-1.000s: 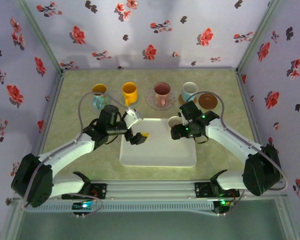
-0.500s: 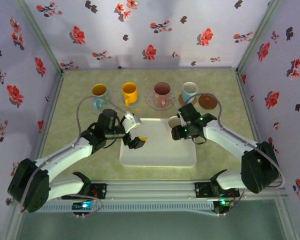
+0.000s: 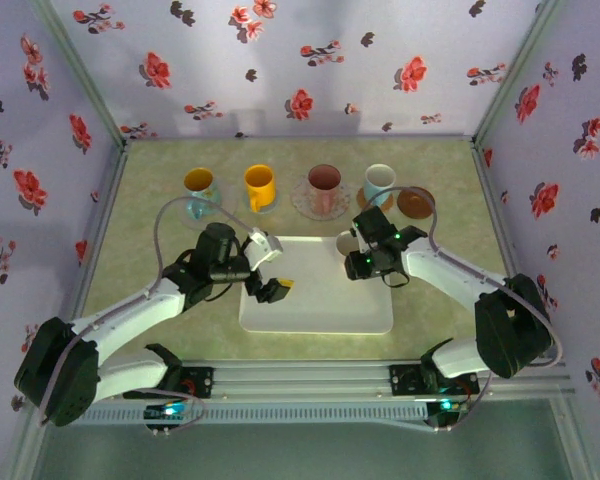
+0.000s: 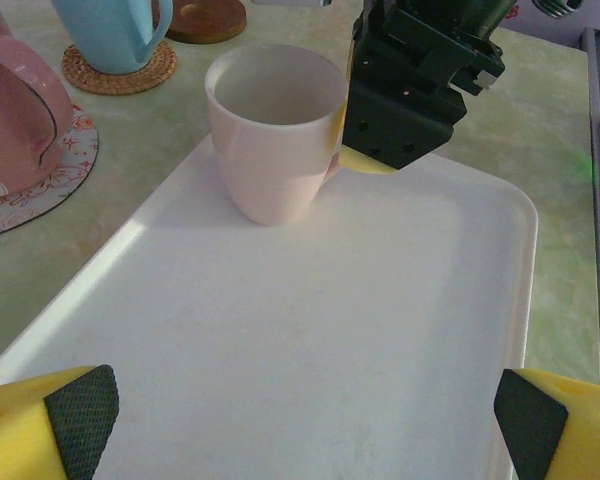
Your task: Place the cup by the coaster
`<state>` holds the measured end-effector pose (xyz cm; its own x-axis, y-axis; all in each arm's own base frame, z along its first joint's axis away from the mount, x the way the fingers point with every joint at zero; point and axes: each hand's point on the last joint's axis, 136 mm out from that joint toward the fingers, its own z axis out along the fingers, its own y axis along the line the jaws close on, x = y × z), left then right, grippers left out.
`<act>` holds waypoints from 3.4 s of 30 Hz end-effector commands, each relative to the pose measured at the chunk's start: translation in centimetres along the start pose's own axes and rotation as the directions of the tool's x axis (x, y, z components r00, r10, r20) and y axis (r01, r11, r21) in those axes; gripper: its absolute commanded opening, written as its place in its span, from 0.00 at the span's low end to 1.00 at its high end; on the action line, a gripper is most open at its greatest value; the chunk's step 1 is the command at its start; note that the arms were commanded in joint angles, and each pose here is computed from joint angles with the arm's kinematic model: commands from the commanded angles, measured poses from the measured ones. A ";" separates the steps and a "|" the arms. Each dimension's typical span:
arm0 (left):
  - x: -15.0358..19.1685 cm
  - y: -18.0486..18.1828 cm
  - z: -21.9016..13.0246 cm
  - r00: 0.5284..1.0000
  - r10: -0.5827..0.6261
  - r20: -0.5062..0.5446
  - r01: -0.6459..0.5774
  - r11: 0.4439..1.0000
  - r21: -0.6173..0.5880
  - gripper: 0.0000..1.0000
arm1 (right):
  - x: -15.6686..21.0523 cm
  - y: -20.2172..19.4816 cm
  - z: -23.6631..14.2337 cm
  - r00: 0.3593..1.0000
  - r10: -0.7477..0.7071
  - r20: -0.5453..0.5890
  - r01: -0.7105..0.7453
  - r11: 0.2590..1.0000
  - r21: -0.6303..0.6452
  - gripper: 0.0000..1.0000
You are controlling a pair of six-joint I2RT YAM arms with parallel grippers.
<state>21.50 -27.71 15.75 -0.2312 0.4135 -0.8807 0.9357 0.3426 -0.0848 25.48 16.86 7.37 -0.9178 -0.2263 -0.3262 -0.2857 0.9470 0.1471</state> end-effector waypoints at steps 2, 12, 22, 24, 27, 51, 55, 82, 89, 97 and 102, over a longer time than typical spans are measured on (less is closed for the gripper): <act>-0.1 -0.2 0.1 1.000 -0.014 0.016 0.014 1.000 -0.001 1.00 | -0.1 -0.1 0.4 1.000 -0.021 0.000 0.021 1.000 0.013 0.41; -0.3 0.1 0.4 1.000 -0.019 0.020 0.019 1.000 -0.001 1.00 | 0.4 -0.2 1.2 0.999 -0.030 -0.038 0.031 0.999 0.027 0.36; -0.6 0.3 0.8 1.000 -0.019 0.018 0.019 1.000 -0.001 1.00 | 0.5 0.0 1.5 0.999 -0.041 -0.031 0.042 0.999 0.021 0.25; -0.7 0.4 0.8 1.000 -0.017 0.021 0.017 1.000 0.000 1.00 | 0.6 -0.1 1.6 0.999 -0.042 -0.031 0.042 0.999 0.022 0.22; -0.8 0.4 0.9 1.000 -0.017 0.026 0.017 1.000 -0.001 1.00 | 0.5 -0.1 1.5 0.999 -0.041 -0.028 0.042 0.999 0.026 0.20; -4.5 0.8 0.1 0.996 0.017 0.085 -0.016 1.000 -0.015 1.00 | -1.8 0.9 -2.5 0.995 -0.053 0.087 0.054 0.999 -0.006 0.00; -6.2 0.8 -0.3 0.992 0.037 0.120 -0.035 0.999 -0.022 1.00 | -2.9 1.4 -4.5 0.989 -0.056 0.137 0.059 0.998 -0.023 0.00; -15.3 3.0 2.3 0.938 0.180 0.296 -0.181 0.983 -0.022 1.00 | -8.2 -5.4 -14.5 0.970 0.032 0.242 -0.058 0.993 0.101 0.00; -15.8 3.5 4.5 0.934 0.181 0.307 -0.198 0.980 0.023 1.00 | -8.5 -8.3 -14.1 0.960 0.126 0.249 -0.162 0.978 0.129 0.00; -15.1 4.1 6.4 0.943 0.156 0.293 -0.179 0.982 0.054 1.00 | -8.6 -11.7 -12.5 0.956 0.199 0.214 -0.236 0.958 0.162 0.00; -14.1 4.6 7.5 0.956 0.133 0.263 -0.156 0.986 0.066 1.00 | -9.2 -13.1 -11.0 0.954 0.229 0.193 -0.263 0.949 0.174 0.00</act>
<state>31.02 -37.43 23.34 -0.0516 0.2431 -0.9686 0.9695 0.2451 0.0099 32.34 4.35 17.27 -0.9230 0.0455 -0.3821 0.0213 0.9975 0.0673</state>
